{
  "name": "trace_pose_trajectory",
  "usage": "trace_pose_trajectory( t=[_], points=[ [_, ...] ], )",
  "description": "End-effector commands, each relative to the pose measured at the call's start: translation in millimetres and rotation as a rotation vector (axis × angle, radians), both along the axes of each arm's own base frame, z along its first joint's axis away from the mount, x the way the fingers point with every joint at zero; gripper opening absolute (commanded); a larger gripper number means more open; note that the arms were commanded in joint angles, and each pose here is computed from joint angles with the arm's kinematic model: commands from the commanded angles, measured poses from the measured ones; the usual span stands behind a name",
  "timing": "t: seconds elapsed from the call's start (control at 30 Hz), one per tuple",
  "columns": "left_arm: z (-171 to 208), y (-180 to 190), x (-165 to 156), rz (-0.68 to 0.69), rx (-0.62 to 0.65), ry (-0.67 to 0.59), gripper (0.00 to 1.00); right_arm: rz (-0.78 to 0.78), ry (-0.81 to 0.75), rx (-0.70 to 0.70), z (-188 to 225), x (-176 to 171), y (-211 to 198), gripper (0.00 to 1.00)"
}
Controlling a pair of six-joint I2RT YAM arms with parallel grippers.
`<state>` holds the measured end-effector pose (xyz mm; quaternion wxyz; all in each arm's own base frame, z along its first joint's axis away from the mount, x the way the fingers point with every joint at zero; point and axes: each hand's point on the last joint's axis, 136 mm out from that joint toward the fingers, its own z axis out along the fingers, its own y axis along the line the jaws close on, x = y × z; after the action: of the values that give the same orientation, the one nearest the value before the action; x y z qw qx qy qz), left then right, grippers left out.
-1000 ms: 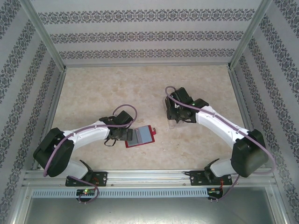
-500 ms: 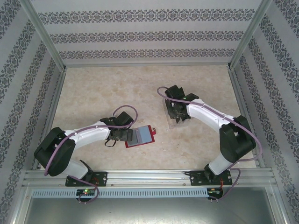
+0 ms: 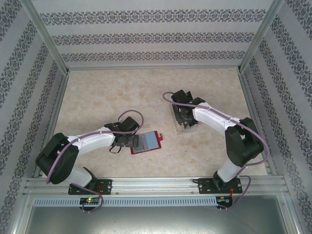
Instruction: Put the credit cards into the card holder
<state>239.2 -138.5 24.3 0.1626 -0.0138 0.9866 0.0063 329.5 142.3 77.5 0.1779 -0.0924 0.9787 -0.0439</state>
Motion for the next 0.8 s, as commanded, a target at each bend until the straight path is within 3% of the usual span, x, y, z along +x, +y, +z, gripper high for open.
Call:
trace_pose_trajectory(
  t=[0.0,0.1,0.37,0.77],
  points=[
    [-3.0,2.7,-2.3,-0.007,0.024,-0.005,1.0,-0.006,-0.001,-0.016,2.3,4.5,-3.3,0.22],
    [-3.7,3.0,-3.0,-0.008,0.024,-0.003,1.0,-0.008,-0.006,-0.013,4.7,4.9,-3.5,0.17],
    [-2.7,1.3,-1.6,-0.009,0.019,-0.006,1.0,-0.007,-0.025,0.002,15.3,7.4,-3.9,0.21],
    [-1.3,1.5,-1.4,-0.009,0.02,-0.009,1.0,-0.014,-0.006,0.014,8.4,8.4,-4.0,0.17]
  ],
)
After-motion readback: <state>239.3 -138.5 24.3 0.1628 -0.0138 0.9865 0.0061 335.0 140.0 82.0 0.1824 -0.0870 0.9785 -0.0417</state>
